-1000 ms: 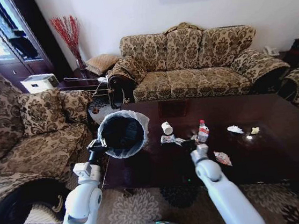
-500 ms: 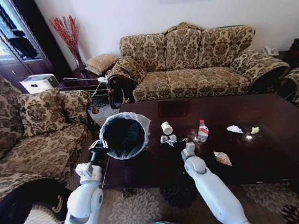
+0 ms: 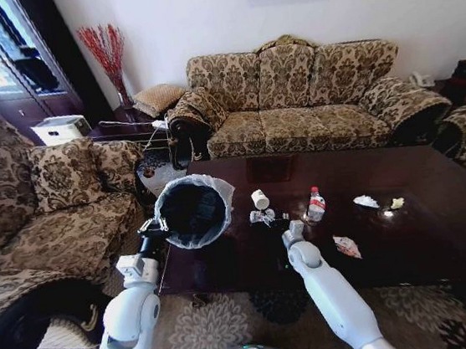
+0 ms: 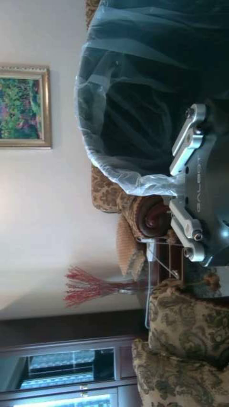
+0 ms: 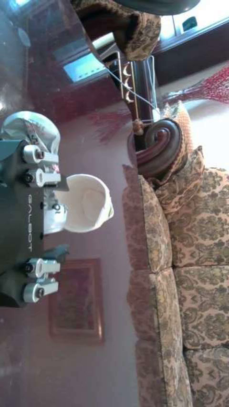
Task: Move to the front of the table and place the trash on the table into the trash bin.
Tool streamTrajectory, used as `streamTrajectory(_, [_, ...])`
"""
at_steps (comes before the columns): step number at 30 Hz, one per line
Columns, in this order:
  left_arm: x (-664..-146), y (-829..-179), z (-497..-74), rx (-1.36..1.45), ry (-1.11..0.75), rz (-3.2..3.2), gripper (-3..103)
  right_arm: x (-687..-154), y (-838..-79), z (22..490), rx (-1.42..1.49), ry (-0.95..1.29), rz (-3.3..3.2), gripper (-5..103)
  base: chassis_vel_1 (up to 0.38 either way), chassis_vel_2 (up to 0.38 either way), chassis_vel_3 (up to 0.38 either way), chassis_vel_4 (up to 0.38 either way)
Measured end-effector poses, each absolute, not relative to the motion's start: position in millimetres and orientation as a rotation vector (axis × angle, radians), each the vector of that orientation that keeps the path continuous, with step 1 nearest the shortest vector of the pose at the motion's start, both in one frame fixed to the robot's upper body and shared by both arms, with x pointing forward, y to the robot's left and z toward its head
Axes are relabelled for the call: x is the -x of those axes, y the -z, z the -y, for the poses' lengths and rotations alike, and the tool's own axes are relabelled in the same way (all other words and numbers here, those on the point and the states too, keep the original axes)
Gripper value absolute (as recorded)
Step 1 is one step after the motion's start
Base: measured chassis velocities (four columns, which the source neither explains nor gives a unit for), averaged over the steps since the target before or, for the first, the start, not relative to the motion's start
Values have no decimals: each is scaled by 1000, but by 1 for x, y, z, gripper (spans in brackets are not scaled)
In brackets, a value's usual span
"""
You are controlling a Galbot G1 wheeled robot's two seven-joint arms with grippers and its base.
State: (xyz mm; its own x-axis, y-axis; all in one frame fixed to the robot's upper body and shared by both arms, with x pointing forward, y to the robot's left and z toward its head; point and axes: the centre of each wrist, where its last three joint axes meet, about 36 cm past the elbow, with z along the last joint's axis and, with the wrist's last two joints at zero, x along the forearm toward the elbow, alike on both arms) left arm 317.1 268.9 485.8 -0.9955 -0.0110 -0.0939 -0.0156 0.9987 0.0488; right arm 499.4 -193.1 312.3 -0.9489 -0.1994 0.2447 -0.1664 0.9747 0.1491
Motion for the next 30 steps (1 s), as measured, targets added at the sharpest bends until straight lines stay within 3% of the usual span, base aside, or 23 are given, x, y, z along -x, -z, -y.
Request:
streamTrajectory(5, [-318, -489, -269, 19, -80, -3039, 1, -501, -312, 182, -296, 197, 2855, 33, 0, 0, 0, 0])
streamTrajectory(7, [-318, -489, -269, 18, -80, -3039, 1, -501, -312, 181, -297, 199, 2855, 33, 0, 0, 0, 0])
streamTrajectory(11, [-319, -489, -269, 6, -79, -3039, 1, -498, -308, 180, -303, 200, 2849, 18, 0, 0, 0, 0])
streamTrajectory(25, [-323, -486, -266, -15, -69, -3046, 1, -490, -307, 192, -276, 187, 2863, 18, 0, 0, 0, 0])
streamTrajectory(30, [-323, -486, -267, -21, -71, -3050, 1, -485, -340, 197, -289, 179, 2948, 18, 0, 0, 0, 0])
